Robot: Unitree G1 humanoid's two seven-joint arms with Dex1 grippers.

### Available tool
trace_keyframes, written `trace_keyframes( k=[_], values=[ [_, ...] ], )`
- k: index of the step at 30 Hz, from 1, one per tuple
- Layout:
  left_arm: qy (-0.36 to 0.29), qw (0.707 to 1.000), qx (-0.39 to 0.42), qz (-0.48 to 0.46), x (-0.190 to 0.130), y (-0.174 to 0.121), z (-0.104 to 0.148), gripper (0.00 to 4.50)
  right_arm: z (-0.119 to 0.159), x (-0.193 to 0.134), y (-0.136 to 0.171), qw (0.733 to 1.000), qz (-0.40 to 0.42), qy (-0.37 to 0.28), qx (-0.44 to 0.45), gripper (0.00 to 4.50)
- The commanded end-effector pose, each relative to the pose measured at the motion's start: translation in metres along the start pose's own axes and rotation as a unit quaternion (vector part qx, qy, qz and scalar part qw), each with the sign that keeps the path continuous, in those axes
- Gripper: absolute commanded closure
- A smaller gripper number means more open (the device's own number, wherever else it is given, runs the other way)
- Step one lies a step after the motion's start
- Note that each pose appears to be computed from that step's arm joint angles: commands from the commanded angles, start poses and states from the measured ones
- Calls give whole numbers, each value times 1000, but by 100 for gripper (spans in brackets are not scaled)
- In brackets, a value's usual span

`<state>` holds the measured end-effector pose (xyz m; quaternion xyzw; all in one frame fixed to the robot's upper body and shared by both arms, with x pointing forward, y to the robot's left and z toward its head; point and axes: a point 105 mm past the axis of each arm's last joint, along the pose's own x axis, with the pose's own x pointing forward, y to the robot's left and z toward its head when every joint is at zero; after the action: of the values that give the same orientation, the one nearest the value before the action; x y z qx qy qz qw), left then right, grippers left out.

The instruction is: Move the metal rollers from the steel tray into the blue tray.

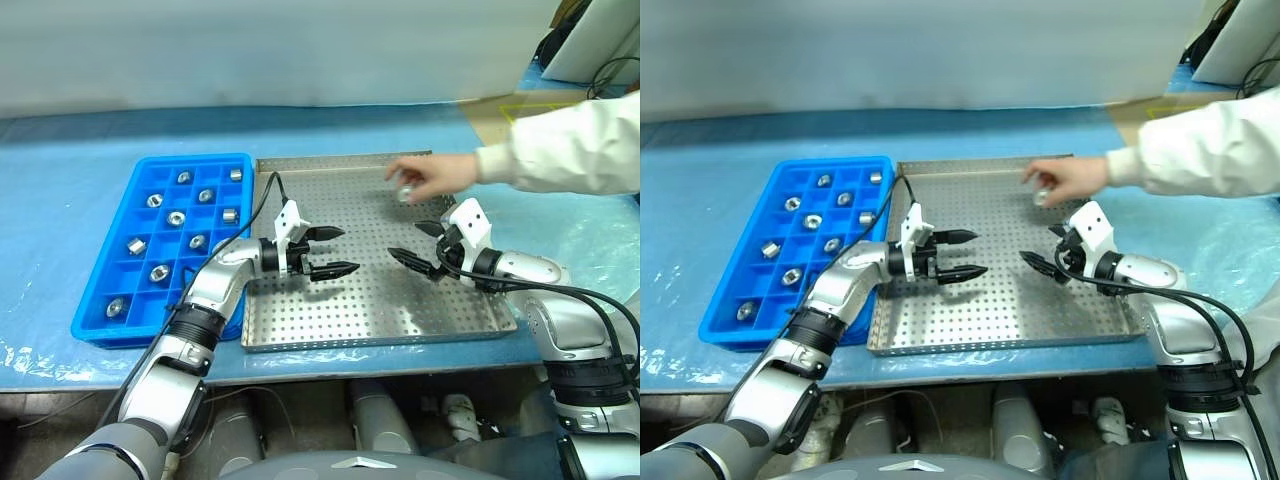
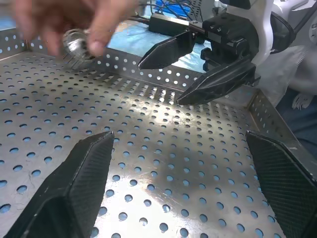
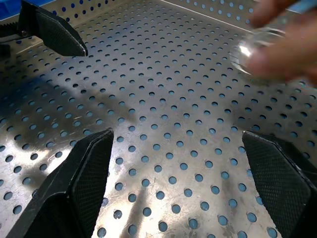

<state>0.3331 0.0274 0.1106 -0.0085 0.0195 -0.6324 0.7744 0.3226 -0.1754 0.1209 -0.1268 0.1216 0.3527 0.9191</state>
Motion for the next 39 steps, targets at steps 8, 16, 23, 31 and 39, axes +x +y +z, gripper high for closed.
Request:
trace_keyframes(
  k=[8, 16, 23, 31, 39],
  values=[
    [-9, 999, 24, 20, -11, 3, 15, 2, 28, 16, -3, 999, -4, -52, -16, 14],
    [-10, 996, 29, 80, -37, 10, 19, 2, 41, 42, 9, 996, 56, -68, -1, 14],
    [-8, 990, 34, 140, -63, 11, 18, 2, 42, 74, 30, 991, 118, -56, 0, 14],
    [-4, 982, 31, 187, -82, 2, 14, 0, -1, 100, 18, 995, 92, 43, -20, 68],
    [-2, 980, 28, 199, -88, -2, 16, 0, 37, 102, 17, 994, 101, -44, 3, 281]
  ],
)
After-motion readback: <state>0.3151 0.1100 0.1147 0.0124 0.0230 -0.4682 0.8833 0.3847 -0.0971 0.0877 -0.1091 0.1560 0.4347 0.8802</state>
